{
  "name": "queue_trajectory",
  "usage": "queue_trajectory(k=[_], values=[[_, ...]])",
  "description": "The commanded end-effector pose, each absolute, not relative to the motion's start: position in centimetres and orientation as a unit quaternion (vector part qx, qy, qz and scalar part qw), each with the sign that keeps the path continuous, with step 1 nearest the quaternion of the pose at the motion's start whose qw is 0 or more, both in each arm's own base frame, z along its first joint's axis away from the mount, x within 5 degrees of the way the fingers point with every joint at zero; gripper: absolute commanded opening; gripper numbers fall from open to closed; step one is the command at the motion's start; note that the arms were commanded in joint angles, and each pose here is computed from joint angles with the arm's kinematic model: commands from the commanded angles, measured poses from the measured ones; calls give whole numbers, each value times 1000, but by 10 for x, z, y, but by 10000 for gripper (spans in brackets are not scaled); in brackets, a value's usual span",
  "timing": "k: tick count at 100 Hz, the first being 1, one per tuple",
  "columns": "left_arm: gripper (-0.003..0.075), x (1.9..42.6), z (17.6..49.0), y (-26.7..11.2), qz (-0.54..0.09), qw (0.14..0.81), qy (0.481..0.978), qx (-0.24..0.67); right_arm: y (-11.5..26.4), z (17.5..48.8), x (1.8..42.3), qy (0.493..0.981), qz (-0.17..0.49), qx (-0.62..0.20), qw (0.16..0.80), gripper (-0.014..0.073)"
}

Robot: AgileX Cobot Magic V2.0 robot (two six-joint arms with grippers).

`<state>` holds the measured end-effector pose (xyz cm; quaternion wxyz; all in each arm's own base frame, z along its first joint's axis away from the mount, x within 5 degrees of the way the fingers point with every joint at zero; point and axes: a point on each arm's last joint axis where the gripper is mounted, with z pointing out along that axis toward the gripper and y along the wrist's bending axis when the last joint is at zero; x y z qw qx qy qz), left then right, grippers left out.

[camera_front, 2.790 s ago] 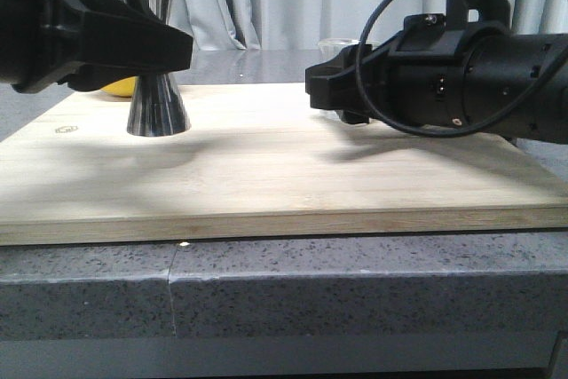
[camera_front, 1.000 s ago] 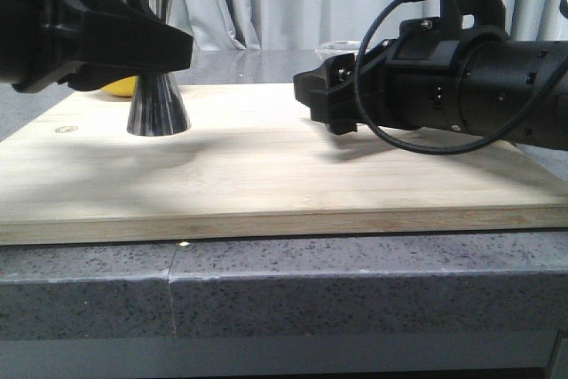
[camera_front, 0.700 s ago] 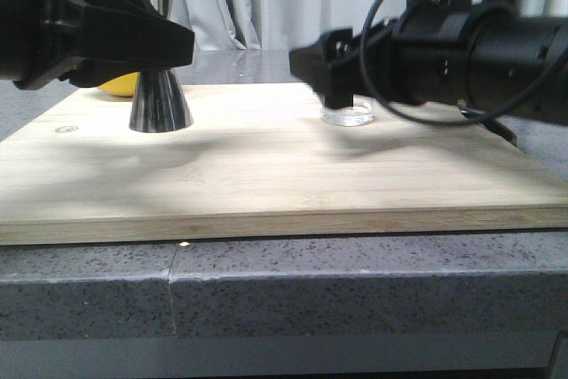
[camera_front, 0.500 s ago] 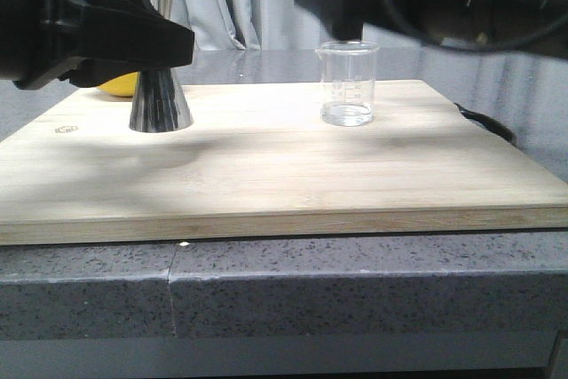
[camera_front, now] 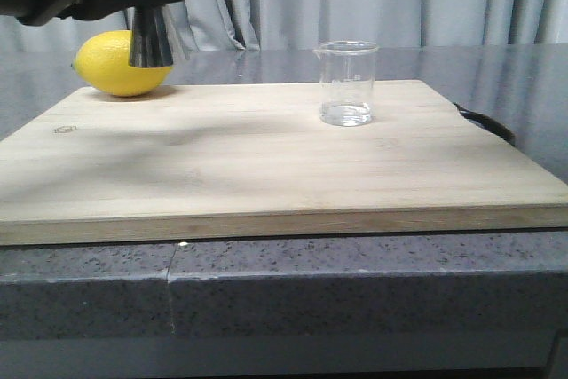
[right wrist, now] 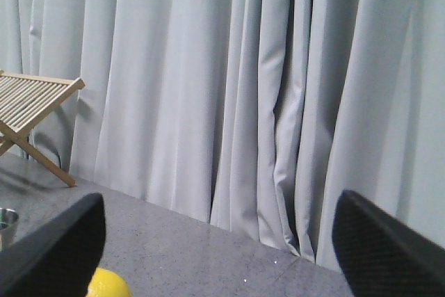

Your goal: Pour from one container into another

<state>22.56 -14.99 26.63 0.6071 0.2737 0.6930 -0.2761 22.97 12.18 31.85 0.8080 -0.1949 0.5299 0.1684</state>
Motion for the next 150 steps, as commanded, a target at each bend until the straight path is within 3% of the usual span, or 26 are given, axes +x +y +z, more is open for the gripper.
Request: queue_trajectory(k=[1, 35, 108, 150], values=[[-19, 229, 293, -146, -298, 653, 649, 250, 119, 343, 218, 473, 175, -187, 843, 599], [-19, 243, 276, -146, -293, 638, 667, 250, 134, 347, 205, 457, 209, -202, 840, 599], [-19, 258, 242, -160, -328, 617, 666, 261, 136, 347, 204, 455, 213, -204, 840, 599], [-19, 259, 241, -160, -325, 622, 660, 267, 136, 347, 204, 455, 213, -204, 840, 599]])
